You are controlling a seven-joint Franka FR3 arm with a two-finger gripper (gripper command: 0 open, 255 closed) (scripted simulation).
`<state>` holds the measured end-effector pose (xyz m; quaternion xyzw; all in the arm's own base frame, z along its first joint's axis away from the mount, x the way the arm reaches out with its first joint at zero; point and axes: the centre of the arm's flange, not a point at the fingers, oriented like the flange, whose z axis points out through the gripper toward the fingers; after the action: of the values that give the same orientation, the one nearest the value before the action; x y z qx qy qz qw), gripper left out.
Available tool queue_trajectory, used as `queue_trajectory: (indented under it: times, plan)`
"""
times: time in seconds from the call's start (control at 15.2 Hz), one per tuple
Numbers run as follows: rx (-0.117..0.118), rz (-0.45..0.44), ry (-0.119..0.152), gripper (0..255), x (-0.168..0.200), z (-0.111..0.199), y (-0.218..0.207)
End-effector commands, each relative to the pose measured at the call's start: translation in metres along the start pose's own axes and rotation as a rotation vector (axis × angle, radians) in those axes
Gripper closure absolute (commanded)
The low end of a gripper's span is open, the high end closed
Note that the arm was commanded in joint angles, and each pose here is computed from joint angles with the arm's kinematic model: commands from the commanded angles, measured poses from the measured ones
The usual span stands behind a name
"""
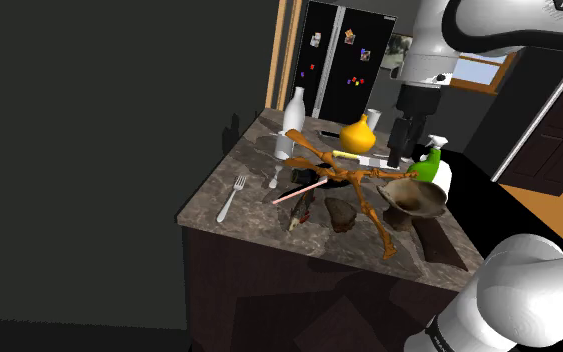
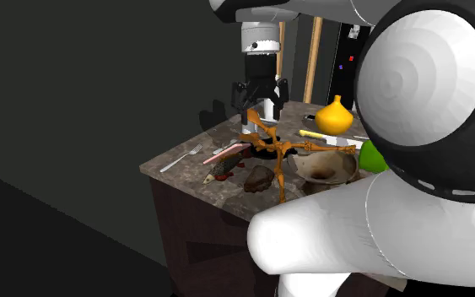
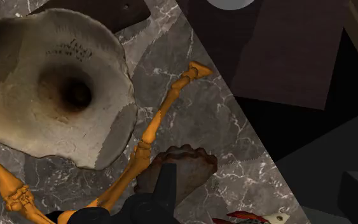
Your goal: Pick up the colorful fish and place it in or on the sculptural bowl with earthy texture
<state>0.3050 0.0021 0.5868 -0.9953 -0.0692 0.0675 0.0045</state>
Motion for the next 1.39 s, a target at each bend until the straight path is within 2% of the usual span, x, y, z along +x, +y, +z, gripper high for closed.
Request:
queue_trajectory:
  times: [0.0,0.59,1.32]
  plan:
    - [0.0,0.0,0.0,0,0.0,0.0,0.0]
    - [0.072,0.54,0.16,0,0.034,0.088,-0.049]
    - [0.16,1.199,0.356,0,0.121,0.181,-0.076]
